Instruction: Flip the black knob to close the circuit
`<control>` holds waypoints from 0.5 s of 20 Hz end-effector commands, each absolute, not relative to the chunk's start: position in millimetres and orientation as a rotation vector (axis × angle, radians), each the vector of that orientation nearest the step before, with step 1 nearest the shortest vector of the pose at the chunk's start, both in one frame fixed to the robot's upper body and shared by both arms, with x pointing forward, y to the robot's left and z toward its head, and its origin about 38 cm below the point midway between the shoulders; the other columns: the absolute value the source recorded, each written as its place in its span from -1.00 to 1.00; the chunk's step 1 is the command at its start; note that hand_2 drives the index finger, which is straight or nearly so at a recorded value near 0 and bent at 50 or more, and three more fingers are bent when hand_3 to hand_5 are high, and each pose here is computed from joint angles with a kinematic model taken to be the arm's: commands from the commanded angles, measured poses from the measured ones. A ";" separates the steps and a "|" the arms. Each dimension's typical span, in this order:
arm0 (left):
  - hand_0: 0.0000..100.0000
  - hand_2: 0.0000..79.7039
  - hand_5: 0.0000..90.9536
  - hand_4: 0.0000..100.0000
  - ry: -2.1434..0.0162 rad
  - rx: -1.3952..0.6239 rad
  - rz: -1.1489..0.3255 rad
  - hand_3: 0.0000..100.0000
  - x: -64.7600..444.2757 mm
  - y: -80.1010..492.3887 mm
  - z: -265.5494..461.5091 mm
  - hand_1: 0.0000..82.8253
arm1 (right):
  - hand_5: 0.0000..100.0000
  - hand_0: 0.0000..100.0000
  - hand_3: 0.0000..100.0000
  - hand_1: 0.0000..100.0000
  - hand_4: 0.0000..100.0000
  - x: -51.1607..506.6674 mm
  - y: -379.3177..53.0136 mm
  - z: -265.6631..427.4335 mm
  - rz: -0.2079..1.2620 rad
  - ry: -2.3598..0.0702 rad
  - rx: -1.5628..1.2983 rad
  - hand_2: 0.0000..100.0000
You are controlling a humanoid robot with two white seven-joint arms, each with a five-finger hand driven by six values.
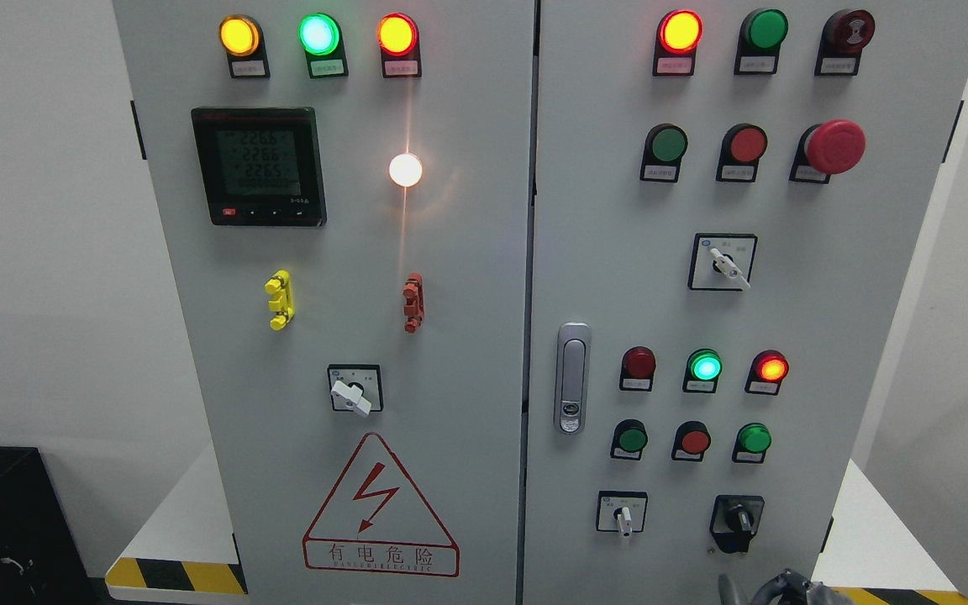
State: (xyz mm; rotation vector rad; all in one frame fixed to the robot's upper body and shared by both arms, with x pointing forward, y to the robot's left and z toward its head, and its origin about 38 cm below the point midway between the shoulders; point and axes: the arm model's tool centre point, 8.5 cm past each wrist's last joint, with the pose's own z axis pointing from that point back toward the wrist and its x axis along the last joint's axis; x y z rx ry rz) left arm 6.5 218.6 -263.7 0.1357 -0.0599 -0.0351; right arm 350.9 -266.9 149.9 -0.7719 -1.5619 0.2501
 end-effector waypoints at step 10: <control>-0.76 -1.00 -1.00 -1.00 -0.066 0.131 -0.032 -1.00 1.7 217.2 -264.2 0.34 | -0.03 -1.00 0.26 -0.79 0.23 305.7 -245.1 151.7 -0.134 -1.737 -0.185 -0.26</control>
